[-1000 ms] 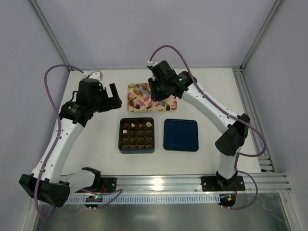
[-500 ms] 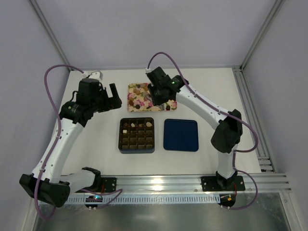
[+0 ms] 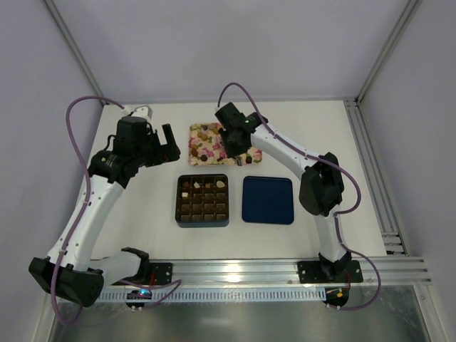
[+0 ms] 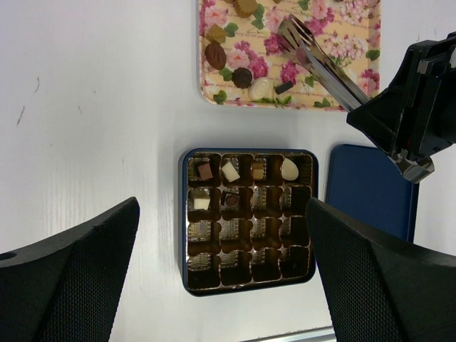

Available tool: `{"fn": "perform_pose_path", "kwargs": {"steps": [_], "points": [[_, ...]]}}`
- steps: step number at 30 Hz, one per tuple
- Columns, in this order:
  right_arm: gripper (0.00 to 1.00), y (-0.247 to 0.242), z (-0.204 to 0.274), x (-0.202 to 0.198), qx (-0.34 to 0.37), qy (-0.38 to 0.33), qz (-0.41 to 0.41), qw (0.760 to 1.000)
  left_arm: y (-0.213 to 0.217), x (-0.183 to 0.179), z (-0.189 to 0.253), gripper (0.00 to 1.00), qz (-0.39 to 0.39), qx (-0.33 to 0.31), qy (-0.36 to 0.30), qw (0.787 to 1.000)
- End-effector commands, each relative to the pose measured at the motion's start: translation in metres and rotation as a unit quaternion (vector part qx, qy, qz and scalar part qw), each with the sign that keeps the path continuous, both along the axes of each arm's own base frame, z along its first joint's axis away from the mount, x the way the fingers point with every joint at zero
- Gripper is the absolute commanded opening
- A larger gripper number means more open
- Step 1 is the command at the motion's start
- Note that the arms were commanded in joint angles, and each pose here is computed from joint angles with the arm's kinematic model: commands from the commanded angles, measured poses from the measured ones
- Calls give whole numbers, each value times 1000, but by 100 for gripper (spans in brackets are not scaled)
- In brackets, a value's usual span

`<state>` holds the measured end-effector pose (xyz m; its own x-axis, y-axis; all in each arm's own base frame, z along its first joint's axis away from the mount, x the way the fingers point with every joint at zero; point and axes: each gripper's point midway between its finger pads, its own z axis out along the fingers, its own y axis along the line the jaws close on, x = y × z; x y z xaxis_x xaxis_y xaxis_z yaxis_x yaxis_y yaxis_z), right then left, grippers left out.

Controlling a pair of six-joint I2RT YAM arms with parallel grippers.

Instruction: Pack the chocolate

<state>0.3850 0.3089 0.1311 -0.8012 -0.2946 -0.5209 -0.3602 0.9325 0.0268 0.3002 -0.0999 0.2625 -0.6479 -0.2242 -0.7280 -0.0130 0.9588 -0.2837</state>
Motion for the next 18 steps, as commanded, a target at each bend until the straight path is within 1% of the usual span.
{"fn": "perform_pose_path", "kwargs": {"steps": [1,5,7,9,18], "points": [[23,8,27,8,25,-35,5,999,0,2,12,97,-1,-7,-23,1000],[22,8,27,8,27,-34,6,999,0,3,12,97,0,-8,-23,1000],[18,7,31,7,28,-37,6,999,0,3,13,97,1,-8,-23,1000],[15,6,42,6,34,-46,5,998,-1,3,13,97,-1,-8,-24,1000],[14,-3,94,-8,71,-78,8,994,0,4,16,97,1,-9,-27,1000]]}}
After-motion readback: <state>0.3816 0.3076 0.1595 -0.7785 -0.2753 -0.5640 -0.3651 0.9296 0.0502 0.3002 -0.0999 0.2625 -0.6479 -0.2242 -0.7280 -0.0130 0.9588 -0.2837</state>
